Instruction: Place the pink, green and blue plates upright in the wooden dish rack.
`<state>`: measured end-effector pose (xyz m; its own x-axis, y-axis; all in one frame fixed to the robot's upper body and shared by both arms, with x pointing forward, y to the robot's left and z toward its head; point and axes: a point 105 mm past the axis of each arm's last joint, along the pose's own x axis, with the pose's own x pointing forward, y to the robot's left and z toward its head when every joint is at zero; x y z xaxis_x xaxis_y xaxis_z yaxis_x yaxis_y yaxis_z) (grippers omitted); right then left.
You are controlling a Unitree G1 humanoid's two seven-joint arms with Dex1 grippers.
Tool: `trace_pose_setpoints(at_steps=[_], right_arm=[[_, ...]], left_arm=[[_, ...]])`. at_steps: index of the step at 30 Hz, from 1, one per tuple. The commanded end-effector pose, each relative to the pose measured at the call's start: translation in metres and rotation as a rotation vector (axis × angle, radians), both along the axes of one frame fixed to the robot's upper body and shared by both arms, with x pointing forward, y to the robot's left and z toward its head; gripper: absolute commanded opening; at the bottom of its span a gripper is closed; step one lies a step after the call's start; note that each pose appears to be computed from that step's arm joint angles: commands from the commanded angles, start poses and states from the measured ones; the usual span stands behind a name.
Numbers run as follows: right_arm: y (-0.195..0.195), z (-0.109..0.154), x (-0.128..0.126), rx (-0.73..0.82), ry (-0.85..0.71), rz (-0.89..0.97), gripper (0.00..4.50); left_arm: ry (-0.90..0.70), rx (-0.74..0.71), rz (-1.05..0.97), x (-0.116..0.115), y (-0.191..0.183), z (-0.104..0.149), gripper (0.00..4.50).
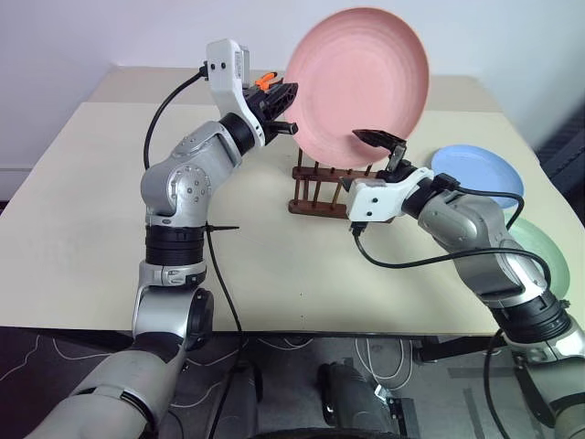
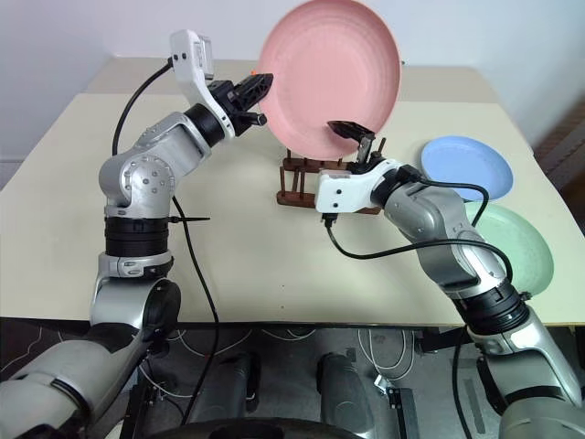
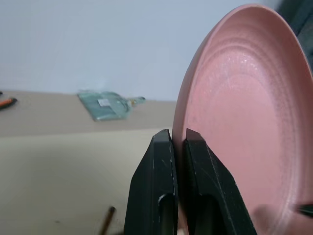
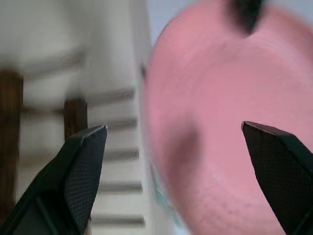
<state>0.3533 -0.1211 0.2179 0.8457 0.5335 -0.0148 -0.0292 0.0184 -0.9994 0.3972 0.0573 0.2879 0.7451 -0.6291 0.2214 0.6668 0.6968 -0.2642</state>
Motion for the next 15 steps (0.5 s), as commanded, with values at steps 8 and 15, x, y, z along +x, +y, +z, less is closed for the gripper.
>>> trace_pose_setpoints(at_steps=[8,15], right_arm=[[-0.013,0.024,0.004,-0.086,-0.238,-0.064,0.03],[-0.027,0.041,-0.002,0.092,-0.289,-0.130,0.00]], left_arm=[[0.081,-0.093,-0.071,-0.011,-0.003,-0.006,0.72],[-0.168,-0.065,0.300,0.012,0.047,0.026,3.12]])
